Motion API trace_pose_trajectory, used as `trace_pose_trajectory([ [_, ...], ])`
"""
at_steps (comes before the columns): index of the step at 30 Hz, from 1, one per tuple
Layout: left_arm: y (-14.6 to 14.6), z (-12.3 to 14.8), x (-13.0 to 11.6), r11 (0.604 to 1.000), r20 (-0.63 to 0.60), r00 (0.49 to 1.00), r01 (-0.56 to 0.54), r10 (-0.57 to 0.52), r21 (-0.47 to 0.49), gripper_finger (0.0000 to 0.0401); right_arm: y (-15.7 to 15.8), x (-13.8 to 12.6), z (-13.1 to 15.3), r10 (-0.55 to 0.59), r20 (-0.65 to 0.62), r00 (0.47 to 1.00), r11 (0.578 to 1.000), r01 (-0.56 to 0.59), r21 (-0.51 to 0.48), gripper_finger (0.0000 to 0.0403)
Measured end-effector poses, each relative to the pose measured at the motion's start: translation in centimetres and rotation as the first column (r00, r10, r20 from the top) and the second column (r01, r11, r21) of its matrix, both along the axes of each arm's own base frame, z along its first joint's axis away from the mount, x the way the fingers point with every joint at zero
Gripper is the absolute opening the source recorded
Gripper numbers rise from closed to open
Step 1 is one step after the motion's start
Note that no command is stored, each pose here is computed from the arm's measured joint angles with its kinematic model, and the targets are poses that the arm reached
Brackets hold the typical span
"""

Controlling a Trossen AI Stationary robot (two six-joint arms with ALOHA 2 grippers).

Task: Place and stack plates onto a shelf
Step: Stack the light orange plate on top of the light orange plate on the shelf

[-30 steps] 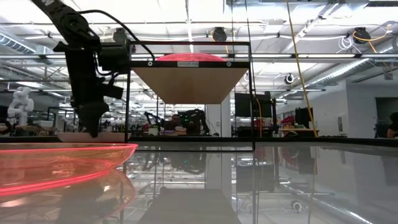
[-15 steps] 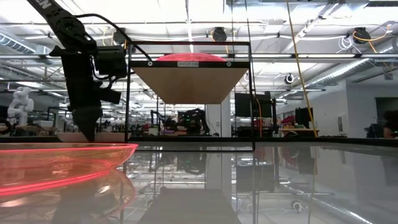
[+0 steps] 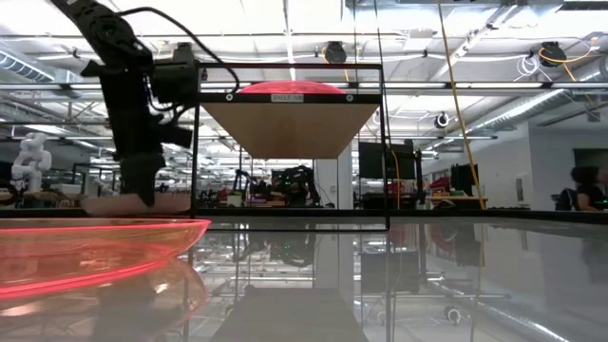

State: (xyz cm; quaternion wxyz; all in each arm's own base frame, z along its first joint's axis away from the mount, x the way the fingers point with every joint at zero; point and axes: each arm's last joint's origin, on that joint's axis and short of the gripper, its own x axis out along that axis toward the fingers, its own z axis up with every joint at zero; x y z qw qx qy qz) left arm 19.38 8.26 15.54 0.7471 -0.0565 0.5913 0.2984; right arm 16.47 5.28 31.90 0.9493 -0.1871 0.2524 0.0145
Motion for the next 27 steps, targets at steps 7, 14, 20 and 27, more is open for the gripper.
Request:
trace_pose_trajectory([
  [7,-0.4,2.9,0.7,0.992,-0.057,0.993,-0.097,0.102,0.084,0.0011,0.0,0.0,0.0,0.004,-0.001,1.0,1.0,-0.004,-0.008,0.0],
  [14,-1.0,6.4,1.9,0.993,-0.062,0.996,-0.055,0.061,0.1,0.0011,0.0,0.0,0.0,0.005,-0.001,1.0,1.0,-0.005,-0.009,0.0],
  [20,-1.9,11.2,2.3,0.996,-0.112,0.994,0.005,0.006,0.093,0.0011,0.0,0.0,0.0,0.005,-0.001,1.0,1.0,-0.005,-0.009,0.0],
  [27,-2.8,17.7,2.9,0.976,-0.062,0.984,0.171,-0.164,0.137,0.0011,0.0,0.0,0.0,0.011,-0.002,1.0,1.0,-0.011,-0.021,0.0],
])
